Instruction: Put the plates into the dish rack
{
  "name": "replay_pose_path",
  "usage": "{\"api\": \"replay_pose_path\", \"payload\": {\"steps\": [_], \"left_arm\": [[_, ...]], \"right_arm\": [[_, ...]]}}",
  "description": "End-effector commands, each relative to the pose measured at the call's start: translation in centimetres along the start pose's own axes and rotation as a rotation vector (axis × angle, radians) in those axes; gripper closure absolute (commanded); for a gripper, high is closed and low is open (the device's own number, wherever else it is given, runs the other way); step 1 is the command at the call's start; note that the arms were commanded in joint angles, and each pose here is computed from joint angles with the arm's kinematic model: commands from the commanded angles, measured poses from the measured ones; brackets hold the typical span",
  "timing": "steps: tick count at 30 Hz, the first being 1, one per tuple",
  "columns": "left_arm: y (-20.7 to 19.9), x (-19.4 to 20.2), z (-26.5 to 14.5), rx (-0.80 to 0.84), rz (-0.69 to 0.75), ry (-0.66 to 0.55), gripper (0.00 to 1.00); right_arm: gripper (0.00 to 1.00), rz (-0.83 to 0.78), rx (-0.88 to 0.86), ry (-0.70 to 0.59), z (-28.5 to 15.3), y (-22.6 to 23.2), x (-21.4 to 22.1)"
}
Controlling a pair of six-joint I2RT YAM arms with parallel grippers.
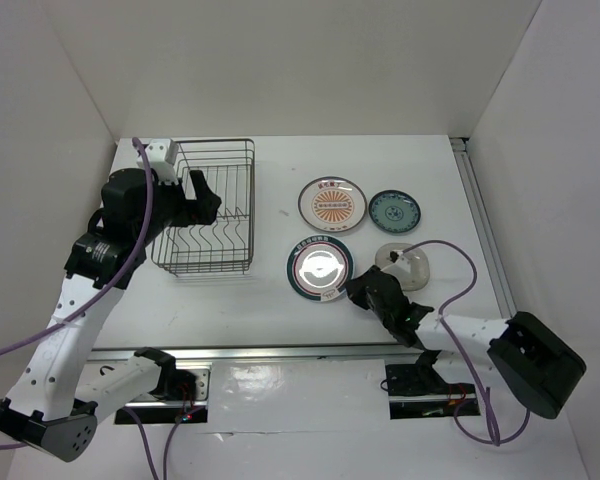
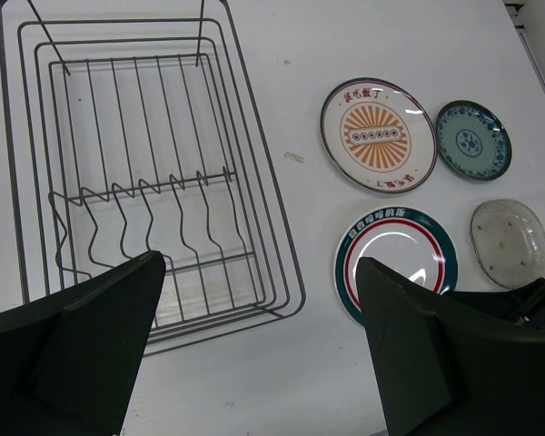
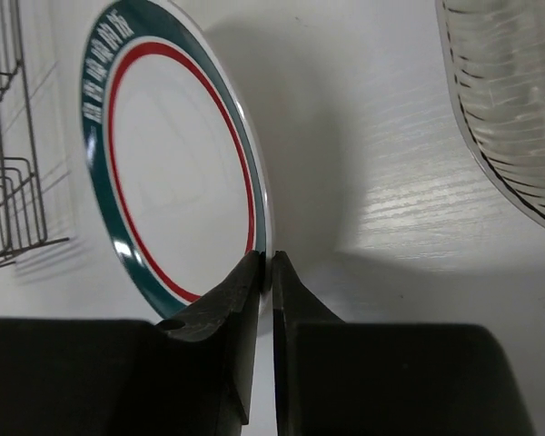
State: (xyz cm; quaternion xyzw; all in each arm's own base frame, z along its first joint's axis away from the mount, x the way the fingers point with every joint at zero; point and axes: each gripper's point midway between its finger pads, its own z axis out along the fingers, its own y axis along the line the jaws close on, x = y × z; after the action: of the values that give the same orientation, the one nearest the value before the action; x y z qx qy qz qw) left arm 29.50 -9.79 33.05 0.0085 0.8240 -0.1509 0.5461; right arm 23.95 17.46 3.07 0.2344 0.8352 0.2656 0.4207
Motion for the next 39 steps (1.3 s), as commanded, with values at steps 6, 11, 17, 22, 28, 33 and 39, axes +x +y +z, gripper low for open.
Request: {"api": "replay_pose_path", "payload": {"steps": [6,11,17,22,28,33,39], "left_arm": [[-1.7,-1.5,-0.3,0.083,0.025,-0.044,0.0],[-3.2,-0.5,0.7,0.158,0.043,-0.002,0.0],[-4.9,1.1,2.2,0.236,0.049,0.068,0.0],[-6.0,2.7,3.5,0.295,0.039,0.13,0.0],[-7.4,3.2,4.1,0.378,0.029,0.14,0.0],[-6.6,4.7,5.5,0.324,0.029,0.179,0.0],[-7.3,6.4,7.0,0.378,0.03,0.231,0.0]], "right_arm": [[1.0,-0.037,-0.119,-0.146,-1.8,4.2,-4.4],[1.0,-0.062,-0.123,-0.191,-2.2,5.2,-6.1],[1.0,-0.04,-0.155,-0.257,-3.1,6.2,-8.2],[1.0,-0.057,-0.3,-0.286,-5.4,9.9,-10.0],[1.0,-0.138,-0.514,-0.311,-8.8,14.1,-11.2],[1.0,-0.145,-0.613,-0.318,-10.5,15.9,-11.6],[1.0,-0.123,-0.684,-0.34,-12.0,17.4,-12.4]]}}
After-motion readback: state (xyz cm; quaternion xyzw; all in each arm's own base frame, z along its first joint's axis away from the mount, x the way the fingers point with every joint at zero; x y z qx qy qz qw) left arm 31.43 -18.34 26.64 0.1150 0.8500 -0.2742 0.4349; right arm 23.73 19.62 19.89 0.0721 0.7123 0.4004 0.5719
